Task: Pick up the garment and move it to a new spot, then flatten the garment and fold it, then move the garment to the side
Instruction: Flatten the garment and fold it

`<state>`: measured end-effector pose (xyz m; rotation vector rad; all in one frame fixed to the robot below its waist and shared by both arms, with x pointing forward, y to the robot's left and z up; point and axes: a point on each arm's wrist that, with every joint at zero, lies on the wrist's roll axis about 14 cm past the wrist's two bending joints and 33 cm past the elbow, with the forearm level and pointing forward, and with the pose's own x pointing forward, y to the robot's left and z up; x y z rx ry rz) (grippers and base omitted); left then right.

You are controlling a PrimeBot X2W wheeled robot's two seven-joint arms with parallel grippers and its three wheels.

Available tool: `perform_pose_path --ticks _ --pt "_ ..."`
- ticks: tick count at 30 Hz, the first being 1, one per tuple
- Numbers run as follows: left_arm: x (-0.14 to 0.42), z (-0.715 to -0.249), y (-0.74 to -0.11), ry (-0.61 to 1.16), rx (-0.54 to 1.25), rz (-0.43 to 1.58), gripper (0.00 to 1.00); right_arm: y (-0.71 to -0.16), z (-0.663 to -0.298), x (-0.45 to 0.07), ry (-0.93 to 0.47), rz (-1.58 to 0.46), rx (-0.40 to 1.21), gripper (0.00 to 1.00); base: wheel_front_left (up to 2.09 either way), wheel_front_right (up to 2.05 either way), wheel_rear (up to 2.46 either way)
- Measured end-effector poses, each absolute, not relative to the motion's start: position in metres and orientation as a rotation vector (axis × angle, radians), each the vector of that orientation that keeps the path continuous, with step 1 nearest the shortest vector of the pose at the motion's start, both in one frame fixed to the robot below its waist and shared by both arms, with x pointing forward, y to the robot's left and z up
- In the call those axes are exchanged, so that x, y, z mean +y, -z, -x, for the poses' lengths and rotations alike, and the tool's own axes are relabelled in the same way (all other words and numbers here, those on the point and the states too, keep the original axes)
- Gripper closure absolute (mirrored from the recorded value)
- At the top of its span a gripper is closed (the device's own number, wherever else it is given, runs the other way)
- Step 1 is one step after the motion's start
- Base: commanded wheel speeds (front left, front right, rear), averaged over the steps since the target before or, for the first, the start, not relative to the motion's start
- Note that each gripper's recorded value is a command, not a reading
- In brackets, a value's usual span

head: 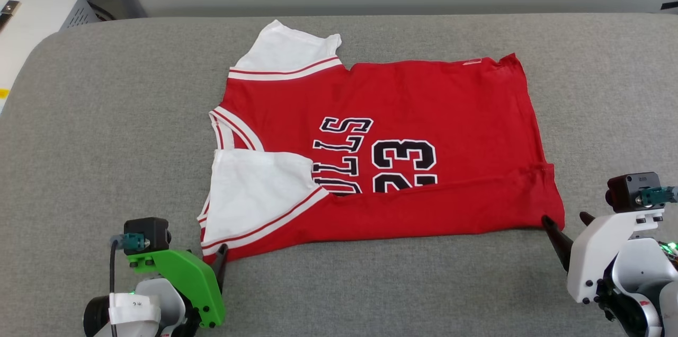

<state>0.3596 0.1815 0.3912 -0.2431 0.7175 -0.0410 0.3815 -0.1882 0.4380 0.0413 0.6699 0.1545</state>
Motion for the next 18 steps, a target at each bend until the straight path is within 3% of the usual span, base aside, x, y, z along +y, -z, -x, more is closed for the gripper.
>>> perform_pose_path --ticks 12,13,14,15,18 --pt "0.188 -0.369 -0.355 0.010 0.820 0.215 0.00 -0.423 -0.379 -0.197 -0.127 -0.047 0.715 0.00 0.00 0.00 0.00" --pt "0.187 -0.369 -0.354 0.018 0.830 0.214 0.52 -0.423 -0.378 -0.198 -0.125 -0.047 0.717 0.00 0.00 0.00 0.00" --pt "0.186 -0.369 -0.353 0.027 0.838 0.211 0.81 -0.423 -0.378 -0.198 -0.123 -0.047 0.717 0.00 0.00 0.00 0.00" --pt "0.185 -0.369 -0.353 0.033 0.843 0.210 1.00 -0.423 -0.378 -0.199 -0.121 -0.045 0.715 0.00 0.00 0.00 0.00" --pt "0.179 -0.366 -0.355 0.057 0.848 0.228 1.00 -0.426 -0.379 -0.199 -0.121 -0.033 0.707 0.00 0.00 0.00 0.00"
